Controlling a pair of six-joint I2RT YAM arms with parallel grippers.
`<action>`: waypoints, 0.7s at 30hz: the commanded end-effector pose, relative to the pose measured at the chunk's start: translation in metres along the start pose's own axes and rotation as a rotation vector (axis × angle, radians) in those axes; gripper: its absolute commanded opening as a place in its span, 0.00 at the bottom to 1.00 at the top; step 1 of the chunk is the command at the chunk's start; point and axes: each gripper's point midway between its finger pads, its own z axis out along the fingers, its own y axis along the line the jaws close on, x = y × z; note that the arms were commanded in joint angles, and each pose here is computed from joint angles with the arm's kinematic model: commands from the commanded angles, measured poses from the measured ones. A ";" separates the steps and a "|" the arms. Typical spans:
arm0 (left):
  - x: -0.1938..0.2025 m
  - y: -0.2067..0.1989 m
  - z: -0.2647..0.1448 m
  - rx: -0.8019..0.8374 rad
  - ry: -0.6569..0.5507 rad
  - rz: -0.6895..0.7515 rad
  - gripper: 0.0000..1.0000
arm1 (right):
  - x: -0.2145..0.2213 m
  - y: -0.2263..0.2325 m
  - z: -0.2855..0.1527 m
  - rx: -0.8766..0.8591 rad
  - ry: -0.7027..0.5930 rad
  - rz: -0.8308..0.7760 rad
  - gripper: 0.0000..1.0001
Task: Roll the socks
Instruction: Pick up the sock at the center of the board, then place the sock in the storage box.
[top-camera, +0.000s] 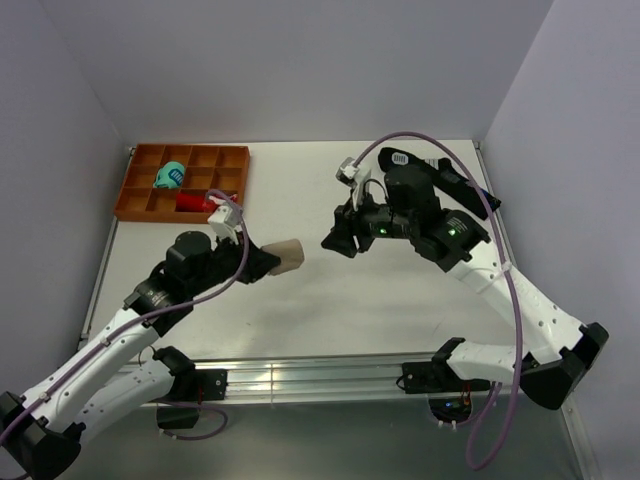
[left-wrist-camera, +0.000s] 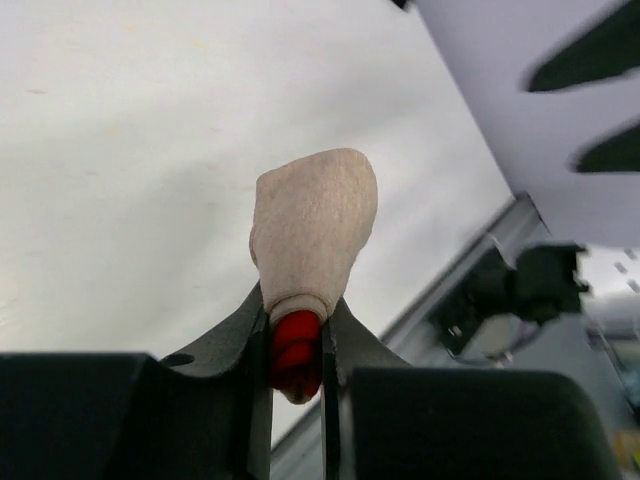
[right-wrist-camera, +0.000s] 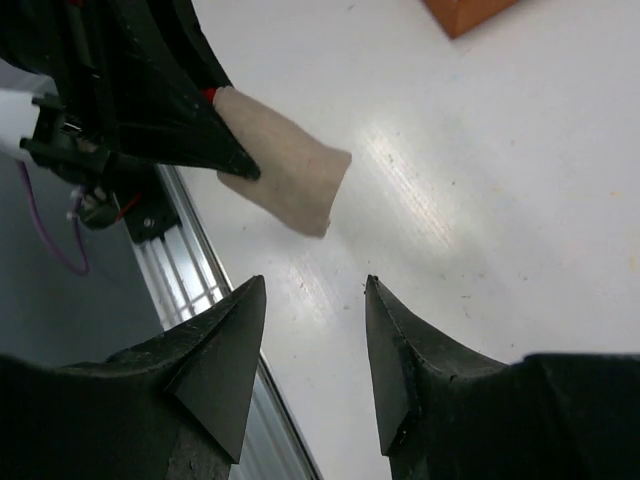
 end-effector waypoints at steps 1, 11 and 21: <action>-0.053 0.022 -0.016 -0.189 -0.209 -0.007 0.00 | -0.021 -0.013 -0.013 0.091 -0.122 0.036 0.52; -0.150 0.135 -0.080 -0.917 -0.586 -0.090 0.00 | -0.004 -0.037 -0.004 0.201 -0.144 0.123 0.52; -0.200 0.254 -0.147 -1.456 -0.754 -0.168 0.00 | 0.022 -0.065 0.010 0.312 -0.100 0.154 0.51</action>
